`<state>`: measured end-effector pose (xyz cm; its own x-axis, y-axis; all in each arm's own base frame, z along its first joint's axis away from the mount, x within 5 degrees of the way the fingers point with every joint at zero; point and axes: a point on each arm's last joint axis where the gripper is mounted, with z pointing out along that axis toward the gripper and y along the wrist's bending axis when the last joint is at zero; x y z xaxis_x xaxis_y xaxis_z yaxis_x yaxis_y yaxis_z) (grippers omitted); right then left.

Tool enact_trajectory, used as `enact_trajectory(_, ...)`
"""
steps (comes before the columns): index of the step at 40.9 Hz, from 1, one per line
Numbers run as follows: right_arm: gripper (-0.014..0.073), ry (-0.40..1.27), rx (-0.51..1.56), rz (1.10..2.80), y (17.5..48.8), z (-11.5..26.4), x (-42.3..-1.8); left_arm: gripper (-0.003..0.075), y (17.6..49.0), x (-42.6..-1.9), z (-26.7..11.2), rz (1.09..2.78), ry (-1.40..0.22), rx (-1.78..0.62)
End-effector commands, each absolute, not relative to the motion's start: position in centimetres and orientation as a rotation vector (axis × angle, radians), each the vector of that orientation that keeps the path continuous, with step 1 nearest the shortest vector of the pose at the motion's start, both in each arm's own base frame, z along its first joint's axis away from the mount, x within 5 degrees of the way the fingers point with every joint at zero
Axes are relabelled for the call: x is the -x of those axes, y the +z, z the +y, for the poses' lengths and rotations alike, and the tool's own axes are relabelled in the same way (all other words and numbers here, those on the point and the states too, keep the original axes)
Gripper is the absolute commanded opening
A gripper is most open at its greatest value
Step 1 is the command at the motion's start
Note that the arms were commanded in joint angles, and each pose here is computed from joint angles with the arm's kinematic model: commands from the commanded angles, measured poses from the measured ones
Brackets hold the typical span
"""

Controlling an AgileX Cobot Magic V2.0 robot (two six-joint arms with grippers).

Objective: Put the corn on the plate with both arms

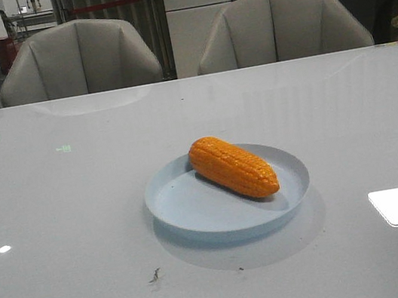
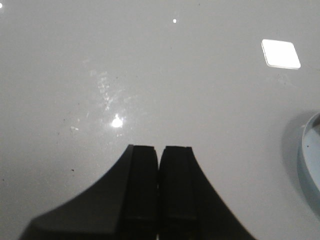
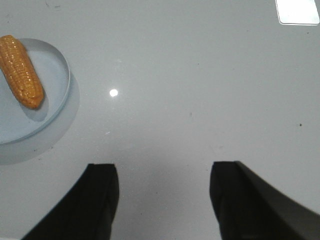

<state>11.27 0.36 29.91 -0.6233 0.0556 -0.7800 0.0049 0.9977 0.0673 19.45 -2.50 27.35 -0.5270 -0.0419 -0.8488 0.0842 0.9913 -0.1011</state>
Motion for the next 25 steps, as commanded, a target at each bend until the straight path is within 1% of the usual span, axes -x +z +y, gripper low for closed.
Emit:
enact_trajectory(1, 0.0507, 0.072, -0.052, 2.144, 31.3, 0.3, -11.6, 0.0094, 29.5, -19.0, -2.3, 1.895, -0.12, -0.06)
enact_trajectory(7, 0.0507, 0.072, -0.052, 2.144, 31.3, 0.3, -11.6, 0.0094, 29.0, -16.7, -1.8, 1.673, -0.005, -0.195)
enact_trajectory(20, 0.0507, 0.072, -0.052, 2.144, 31.3, 0.3, -11.6, 0.0094, 24.0, -9.9, -0.9, 1.509, -0.011, -0.135)
enact_trajectory(25, 0.0507, 0.072, -0.052, 2.144, 31.3, 0.3, -11.6, 0.0094, 22.0, -7.9, -0.8, 1.447, -0.01, -0.131)
